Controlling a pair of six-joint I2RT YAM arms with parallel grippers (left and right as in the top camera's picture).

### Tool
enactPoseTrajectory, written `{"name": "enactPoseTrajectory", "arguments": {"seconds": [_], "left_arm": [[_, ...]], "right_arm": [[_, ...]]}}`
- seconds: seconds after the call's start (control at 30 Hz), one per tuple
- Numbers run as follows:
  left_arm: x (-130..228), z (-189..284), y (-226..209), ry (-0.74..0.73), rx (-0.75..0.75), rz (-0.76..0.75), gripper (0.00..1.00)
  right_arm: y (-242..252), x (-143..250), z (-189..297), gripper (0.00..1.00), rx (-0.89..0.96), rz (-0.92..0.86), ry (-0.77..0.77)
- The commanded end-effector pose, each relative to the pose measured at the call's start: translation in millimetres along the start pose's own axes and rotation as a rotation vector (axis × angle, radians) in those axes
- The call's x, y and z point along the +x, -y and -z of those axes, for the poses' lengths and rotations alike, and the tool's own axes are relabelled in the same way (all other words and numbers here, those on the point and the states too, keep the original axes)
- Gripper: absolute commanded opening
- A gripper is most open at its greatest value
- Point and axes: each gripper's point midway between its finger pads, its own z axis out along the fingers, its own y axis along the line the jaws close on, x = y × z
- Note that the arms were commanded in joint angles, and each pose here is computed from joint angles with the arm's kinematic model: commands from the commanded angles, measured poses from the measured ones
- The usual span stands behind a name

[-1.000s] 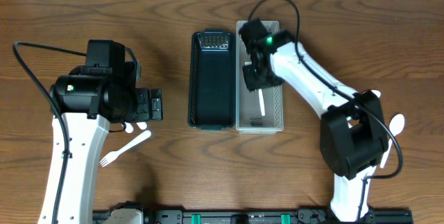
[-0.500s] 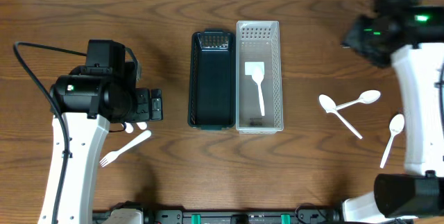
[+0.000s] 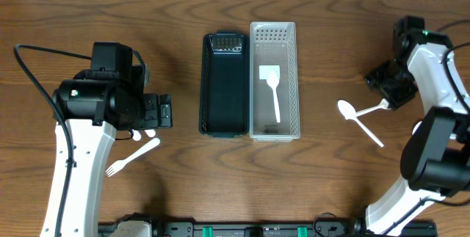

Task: Pack container
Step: 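Return the right gripper and grasp another white spoon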

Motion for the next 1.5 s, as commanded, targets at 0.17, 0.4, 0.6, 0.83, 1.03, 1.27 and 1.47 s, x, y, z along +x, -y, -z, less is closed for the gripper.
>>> {"name": "enactPoseTrajectory", "arguments": {"seconds": [0.17, 0.4, 0.6, 0.83, 1.03, 1.27, 1.47], "left_arm": [[-3, 5, 1, 0.013, 0.010, -0.003, 0.98], [-3, 5, 1, 0.013, 0.010, -0.003, 0.98], [-3, 5, 1, 0.014, 0.011, -0.003, 0.98], [-3, 5, 1, 0.014, 0.011, -0.003, 0.98], [-3, 5, 1, 0.014, 0.011, -0.003, 0.98], [-3, 5, 1, 0.013, 0.010, -0.003, 0.98], [-3, 5, 1, 0.014, 0.011, -0.004, 0.98]], "right_arm": [[15, -4, -40, 0.68, 0.038, -0.073, -0.058], [13, -1, -61, 0.66, 0.065, -0.064, -0.085], [13, 5, -79, 0.56, 0.091, -0.042, -0.121], [13, 17, -96, 0.33, 0.100, 0.025, -0.186], [10, 22, -97, 0.25, 0.075, 0.083, -0.217], [7, 27, -96, 0.04, 0.051, 0.113, -0.243], [3, 26, -92, 0.01, 0.031, 0.126, -0.241]]}}
